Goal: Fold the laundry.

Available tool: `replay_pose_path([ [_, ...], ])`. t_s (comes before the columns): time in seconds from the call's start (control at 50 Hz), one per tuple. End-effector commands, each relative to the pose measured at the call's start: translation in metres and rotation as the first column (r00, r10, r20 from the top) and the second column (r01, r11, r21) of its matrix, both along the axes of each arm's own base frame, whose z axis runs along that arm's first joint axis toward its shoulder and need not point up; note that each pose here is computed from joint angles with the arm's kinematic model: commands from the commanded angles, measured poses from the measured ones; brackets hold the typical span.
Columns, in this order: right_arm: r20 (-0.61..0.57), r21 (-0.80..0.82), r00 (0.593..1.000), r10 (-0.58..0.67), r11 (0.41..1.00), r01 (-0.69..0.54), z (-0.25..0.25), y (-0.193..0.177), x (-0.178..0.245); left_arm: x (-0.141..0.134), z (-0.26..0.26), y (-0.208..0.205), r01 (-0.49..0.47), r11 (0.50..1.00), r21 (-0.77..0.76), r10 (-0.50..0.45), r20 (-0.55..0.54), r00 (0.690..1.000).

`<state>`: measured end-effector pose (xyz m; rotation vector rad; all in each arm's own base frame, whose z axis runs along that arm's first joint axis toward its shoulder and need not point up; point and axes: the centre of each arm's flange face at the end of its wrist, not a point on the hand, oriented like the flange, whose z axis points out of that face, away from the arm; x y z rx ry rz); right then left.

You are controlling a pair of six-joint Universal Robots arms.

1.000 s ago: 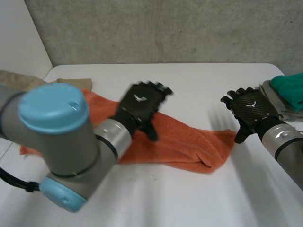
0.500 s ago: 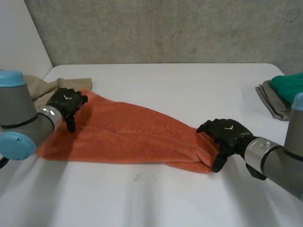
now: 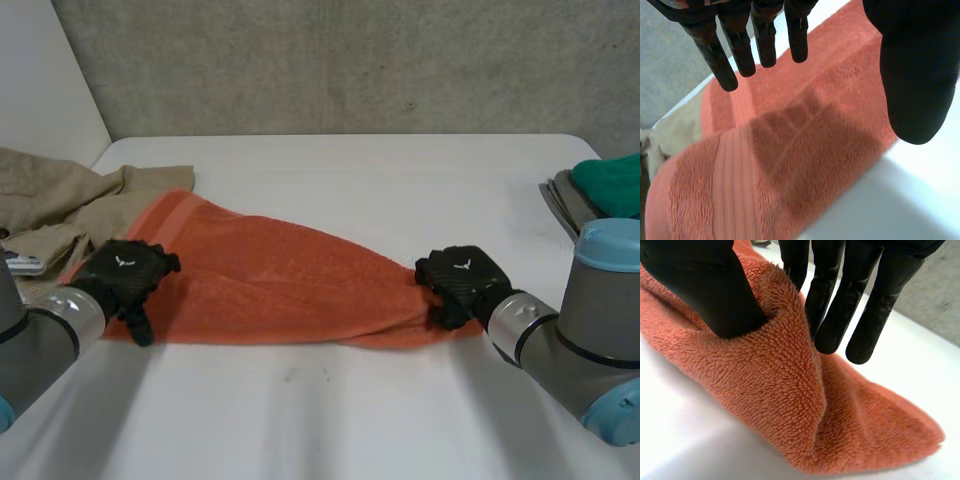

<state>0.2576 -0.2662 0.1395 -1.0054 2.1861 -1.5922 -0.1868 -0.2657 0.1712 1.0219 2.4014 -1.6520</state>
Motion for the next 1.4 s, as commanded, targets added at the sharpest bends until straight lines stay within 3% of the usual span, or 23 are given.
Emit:
replay_pose_path([
  [0.02,0.019,-0.097,1.000,-0.016,0.995,0.018,0.029,-0.002,-0.003,0.009,-0.011,-0.001,-0.016,0.999,0.038,0.016,-0.001,1.000],
  [0.18,-0.003,-0.165,0.993,-0.118,0.979,0.115,0.041,-0.034,-0.035,0.007,-0.020,-0.001,0.004,0.999,0.053,-0.004,-0.012,1.000],
  [0.32,-0.070,-0.238,0.986,-0.152,0.962,0.131,0.047,-0.053,-0.050,0.002,-0.025,0.002,0.023,0.997,0.067,-0.022,-0.010,1.000],
  [0.5,-0.063,-0.289,0.983,-0.173,0.946,0.148,0.046,-0.078,-0.052,-0.008,-0.027,0.012,0.063,0.995,0.080,-0.062,-0.011,0.998],
  [0.72,-0.076,-0.274,0.979,-0.189,0.948,0.162,0.036,-0.081,-0.051,-0.016,-0.031,0.024,0.099,0.990,0.098,-0.098,-0.008,0.995],
  [1.0,-0.087,-0.260,0.977,-0.193,0.952,0.165,0.037,-0.077,-0.053,-0.018,-0.037,0.009,0.084,0.996,0.031,-0.084,-0.005,0.996],
  [1.16,-0.209,-0.280,0.963,-0.171,0.954,0.109,0.073,-0.055,-0.060,-0.025,0.023,0.026,0.106,0.988,-0.108,-0.113,-0.057,0.992],
  [1.22,-0.297,-0.313,0.937,-0.184,0.946,0.086,0.096,-0.049,-0.072,-0.025,0.045,0.034,0.097,0.984,-0.147,-0.112,-0.099,0.989],
  [1.3,-0.371,-0.405,0.901,-0.226,0.912,0.062,0.130,-0.049,-0.087,-0.023,0.083,0.048,0.066,0.973,-0.221,-0.112,-0.203,0.973],
  [1.4,-0.357,-0.513,0.898,-0.255,0.858,0.040,0.162,-0.052,-0.085,-0.020,0.109,0.060,0.026,0.964,-0.264,-0.114,-0.323,0.939],
])
